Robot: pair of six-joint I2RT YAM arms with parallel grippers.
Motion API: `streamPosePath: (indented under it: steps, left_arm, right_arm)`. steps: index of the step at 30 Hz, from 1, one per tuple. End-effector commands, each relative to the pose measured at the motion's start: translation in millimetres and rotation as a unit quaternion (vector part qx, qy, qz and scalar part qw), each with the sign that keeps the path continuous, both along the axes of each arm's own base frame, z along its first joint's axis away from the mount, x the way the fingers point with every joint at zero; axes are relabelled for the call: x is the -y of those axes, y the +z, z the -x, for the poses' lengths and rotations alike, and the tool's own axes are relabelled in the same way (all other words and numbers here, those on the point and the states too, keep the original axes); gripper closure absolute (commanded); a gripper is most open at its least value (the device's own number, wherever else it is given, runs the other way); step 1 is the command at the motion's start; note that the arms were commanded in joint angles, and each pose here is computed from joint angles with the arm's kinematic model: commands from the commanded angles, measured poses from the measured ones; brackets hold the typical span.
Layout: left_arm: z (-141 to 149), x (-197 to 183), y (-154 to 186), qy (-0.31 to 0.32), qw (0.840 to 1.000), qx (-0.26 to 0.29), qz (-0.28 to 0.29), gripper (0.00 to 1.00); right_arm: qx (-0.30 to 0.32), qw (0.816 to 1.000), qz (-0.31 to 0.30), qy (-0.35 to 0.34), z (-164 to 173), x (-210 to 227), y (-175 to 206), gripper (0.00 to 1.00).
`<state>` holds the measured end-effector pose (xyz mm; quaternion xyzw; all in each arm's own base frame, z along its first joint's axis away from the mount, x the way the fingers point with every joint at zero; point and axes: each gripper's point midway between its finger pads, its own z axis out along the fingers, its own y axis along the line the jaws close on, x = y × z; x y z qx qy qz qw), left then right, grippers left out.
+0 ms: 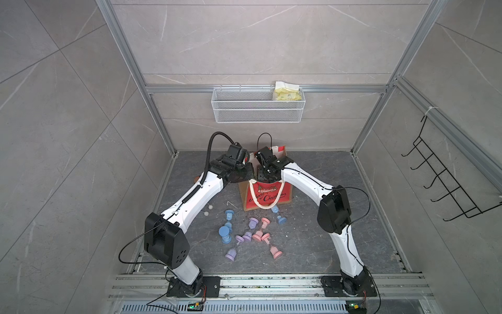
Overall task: Put the hourglass into the canvas bag
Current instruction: Place the hourglass in the canvas bag.
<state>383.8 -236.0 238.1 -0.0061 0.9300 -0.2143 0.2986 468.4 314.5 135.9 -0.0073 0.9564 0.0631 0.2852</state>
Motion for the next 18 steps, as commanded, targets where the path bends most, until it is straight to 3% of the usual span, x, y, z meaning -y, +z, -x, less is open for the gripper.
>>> streamPosePath:
  steps: [1, 10, 18]
  left_arm:
    - [-6, 3, 44, 0.002, 0.997, 0.064, 0.034, 1.0]
    - [-7, -4, 35, 0.011, 0.998, 0.062, 0.012, 1.0]
    - [-15, -9, 36, 0.013, 0.998, 0.068, 0.0, 1.0]
  right_arm:
    - [0.018, 1.0, -0.016, 0.004, 5, 3, 38, 0.3]
    - [0.058, 0.996, -0.06, 0.027, 28, 12, 103, 0.18]
    - [0.09, 0.99, -0.094, 0.06, 70, 32, 162, 0.09]
